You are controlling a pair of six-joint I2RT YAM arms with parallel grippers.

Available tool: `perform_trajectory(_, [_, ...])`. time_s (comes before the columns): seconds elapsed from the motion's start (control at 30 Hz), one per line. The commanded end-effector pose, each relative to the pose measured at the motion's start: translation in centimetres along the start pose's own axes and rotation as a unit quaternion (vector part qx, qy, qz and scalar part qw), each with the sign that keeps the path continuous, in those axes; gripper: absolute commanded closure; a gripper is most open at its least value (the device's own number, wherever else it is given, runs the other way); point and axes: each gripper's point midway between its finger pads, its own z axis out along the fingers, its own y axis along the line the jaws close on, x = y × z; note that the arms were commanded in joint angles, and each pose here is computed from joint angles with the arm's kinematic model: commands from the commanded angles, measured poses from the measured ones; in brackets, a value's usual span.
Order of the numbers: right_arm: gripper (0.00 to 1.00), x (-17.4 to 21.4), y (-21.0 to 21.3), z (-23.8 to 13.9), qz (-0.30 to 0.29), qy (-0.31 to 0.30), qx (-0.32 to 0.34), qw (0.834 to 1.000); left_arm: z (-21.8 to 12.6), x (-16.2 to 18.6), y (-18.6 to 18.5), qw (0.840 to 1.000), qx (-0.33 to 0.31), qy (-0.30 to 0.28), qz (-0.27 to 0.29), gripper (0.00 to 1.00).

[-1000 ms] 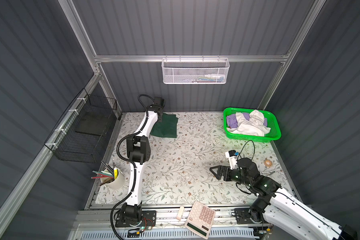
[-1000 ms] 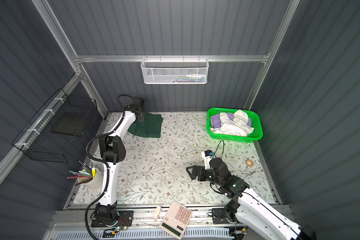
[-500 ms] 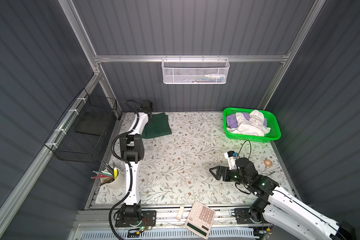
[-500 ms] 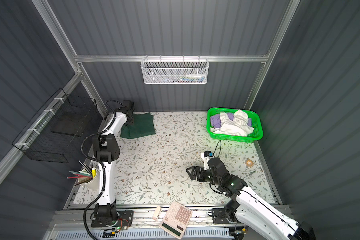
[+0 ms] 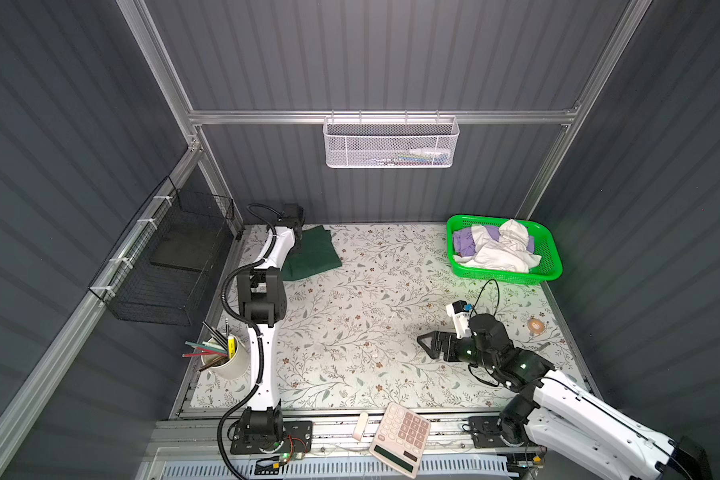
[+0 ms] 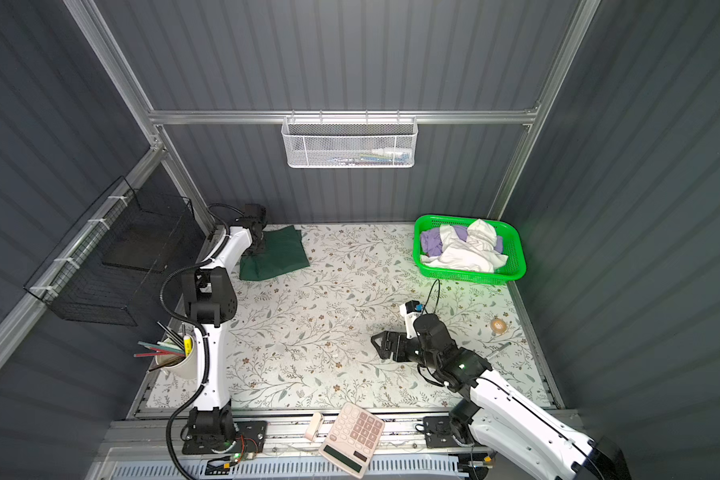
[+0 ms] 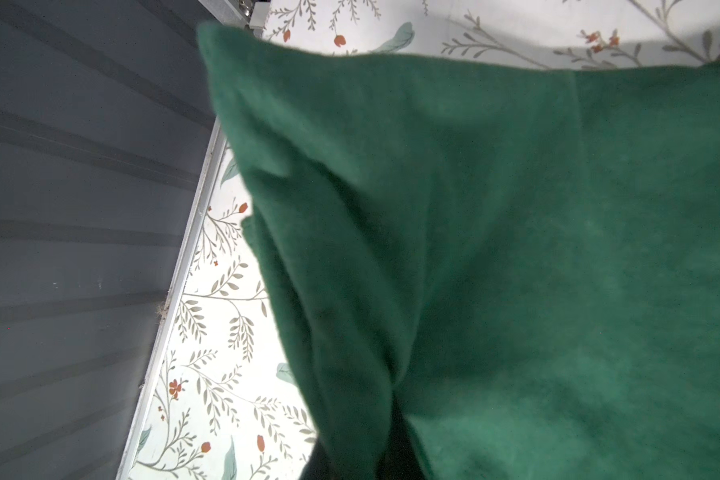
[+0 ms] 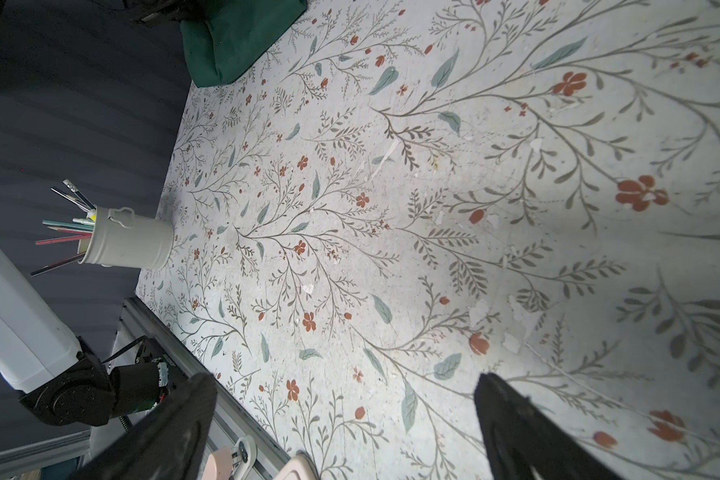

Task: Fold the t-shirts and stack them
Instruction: 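Carry the folded bundle with the left gripper to the far table corner, then lower the bundle onto the table and open the left gripper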

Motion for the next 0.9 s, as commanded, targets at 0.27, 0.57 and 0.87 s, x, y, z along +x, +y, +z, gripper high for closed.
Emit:
perform_trajectory(0.27, [0.01,-1.1,1.2,-0.4,0.000,-0.025,-0.023,0.999,-3.2,-2.7,1.3,0.999,0.031,-0.036,0.009,0.68])
perform_trajectory(0.57, [0.01,-3.2,1.7,-0.4,-0.036,-0.023,0.013,0.999,-4.4,-1.4,1.4,0.998,0.052,-0.027,-0.002,0.64])
perform_trajectory(0.87, [0.01,-2.1,2.2,1.6,-0.005,0.009,-0.014,1.000,-0.6,3.3,-1.0,0.996,0.076,0.030,-0.019,0.67])
